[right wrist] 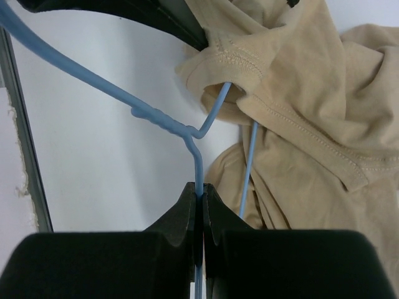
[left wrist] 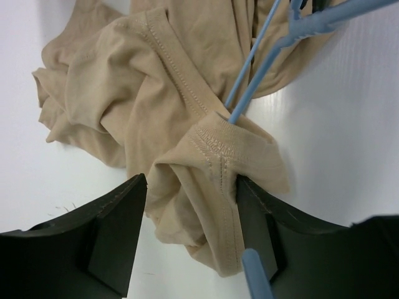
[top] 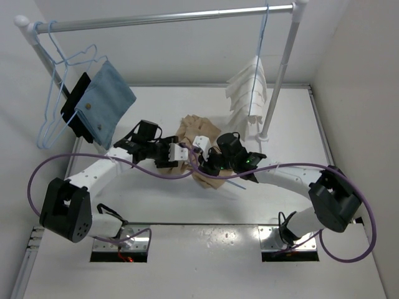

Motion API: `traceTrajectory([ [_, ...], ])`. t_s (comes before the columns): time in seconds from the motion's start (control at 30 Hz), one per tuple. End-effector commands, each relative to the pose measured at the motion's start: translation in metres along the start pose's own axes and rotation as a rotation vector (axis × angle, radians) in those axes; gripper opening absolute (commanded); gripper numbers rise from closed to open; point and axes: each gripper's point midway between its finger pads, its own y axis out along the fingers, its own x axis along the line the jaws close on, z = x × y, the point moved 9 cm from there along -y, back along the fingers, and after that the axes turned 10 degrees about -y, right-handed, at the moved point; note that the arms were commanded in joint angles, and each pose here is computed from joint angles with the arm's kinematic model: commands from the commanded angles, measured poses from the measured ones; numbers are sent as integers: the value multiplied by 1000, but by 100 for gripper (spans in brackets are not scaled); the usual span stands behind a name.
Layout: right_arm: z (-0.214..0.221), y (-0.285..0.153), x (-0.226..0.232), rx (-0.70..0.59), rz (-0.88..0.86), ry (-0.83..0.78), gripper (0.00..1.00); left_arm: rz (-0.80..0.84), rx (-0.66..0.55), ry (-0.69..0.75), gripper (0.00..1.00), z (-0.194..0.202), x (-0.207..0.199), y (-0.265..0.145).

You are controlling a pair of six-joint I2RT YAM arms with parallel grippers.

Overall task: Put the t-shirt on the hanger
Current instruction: Place tshirt on hanger

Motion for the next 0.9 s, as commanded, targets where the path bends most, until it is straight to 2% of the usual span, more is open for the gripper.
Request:
traceTrajectory([
  [0.0, -41, -2, -2, -195, -8, -80, 0, 2, 52, 62, 65, 11, 0, 10],
  [0.2, -34, 4, -1, -194, -10, -60, 0, 179, 29, 90, 67, 26, -25, 23],
  [0.33, -37, 5, 1, -202, -7, -57, 0, 255, -7, 43, 67, 28, -29, 29],
  [0.4, -34, 5, 1, -199, 4, -56, 0, 289, -73, -22, 67, 24, -29, 24],
  [0.5, -33, 5, 1, -192, 1, -53, 0, 294, -149, -90, 67, 26, -23, 14],
  [0.7, -31, 11, 0, -169, -7, -51, 0, 276, -188, -202, 69, 30, -16, 18],
  [0.87, -24, 12, 1, -135, -20, -46, 0, 248, -251, -183, 69, 29, 0, 14],
])
